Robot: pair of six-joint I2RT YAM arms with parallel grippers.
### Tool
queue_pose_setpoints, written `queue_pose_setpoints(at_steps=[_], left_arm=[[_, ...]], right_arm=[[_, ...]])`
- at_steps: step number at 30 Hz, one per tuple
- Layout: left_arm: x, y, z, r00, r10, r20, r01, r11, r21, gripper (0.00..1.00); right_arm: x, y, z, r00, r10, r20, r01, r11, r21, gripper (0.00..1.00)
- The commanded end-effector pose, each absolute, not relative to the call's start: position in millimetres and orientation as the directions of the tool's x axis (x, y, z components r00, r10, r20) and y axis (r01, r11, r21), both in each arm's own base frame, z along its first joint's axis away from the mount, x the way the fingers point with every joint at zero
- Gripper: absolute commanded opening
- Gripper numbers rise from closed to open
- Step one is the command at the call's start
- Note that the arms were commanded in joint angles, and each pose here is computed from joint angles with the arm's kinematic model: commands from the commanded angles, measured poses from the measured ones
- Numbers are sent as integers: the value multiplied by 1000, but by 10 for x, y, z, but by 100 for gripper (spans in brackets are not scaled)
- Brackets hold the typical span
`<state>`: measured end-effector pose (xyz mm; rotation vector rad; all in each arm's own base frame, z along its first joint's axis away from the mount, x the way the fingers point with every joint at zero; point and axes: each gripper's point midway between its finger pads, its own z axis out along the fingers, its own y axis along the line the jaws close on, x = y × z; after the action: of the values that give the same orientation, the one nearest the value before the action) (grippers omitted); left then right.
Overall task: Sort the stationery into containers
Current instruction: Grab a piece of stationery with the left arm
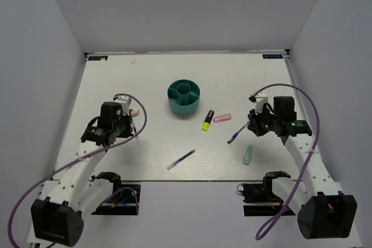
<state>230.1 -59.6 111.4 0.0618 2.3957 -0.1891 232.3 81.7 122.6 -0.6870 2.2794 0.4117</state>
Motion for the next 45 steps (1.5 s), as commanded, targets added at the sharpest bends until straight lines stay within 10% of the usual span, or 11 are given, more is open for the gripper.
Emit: queue_pose_setpoints(at_steps=[1, 3, 5, 7, 19, 45], left_arm=[[2581, -645, 1347, -718, 105, -688, 174, 984, -32, 0], [2772, -592, 1349, -722, 228, -653, 232, 969, 83, 14], [2871, -563, 1356, -720, 301, -626, 265, 952, 152, 68], [3088, -472, 1332, -742, 343, -576, 251, 939, 236, 81], [3660, -565, 691, -760, 545, -354, 472, 837, 277, 70], [4014, -486, 495, -721, 591, -360, 531, 806, 260, 67]], right_arm=[[2305, 918, 1407, -530, -375, -760, -648, 758, 78, 0], [2271, 935, 1397, -510, -378, -772, -659, 749, 69, 47], [2272, 968, 1437, -488, -371, -790, -670, 739, 67, 90], [2260, 996, 1467, -481, -362, -798, -678, 731, 77, 90], [2251, 1009, 1457, -502, -351, -790, -671, 735, 100, 87], [2280, 985, 1381, -545, -355, -759, -657, 744, 123, 88]])
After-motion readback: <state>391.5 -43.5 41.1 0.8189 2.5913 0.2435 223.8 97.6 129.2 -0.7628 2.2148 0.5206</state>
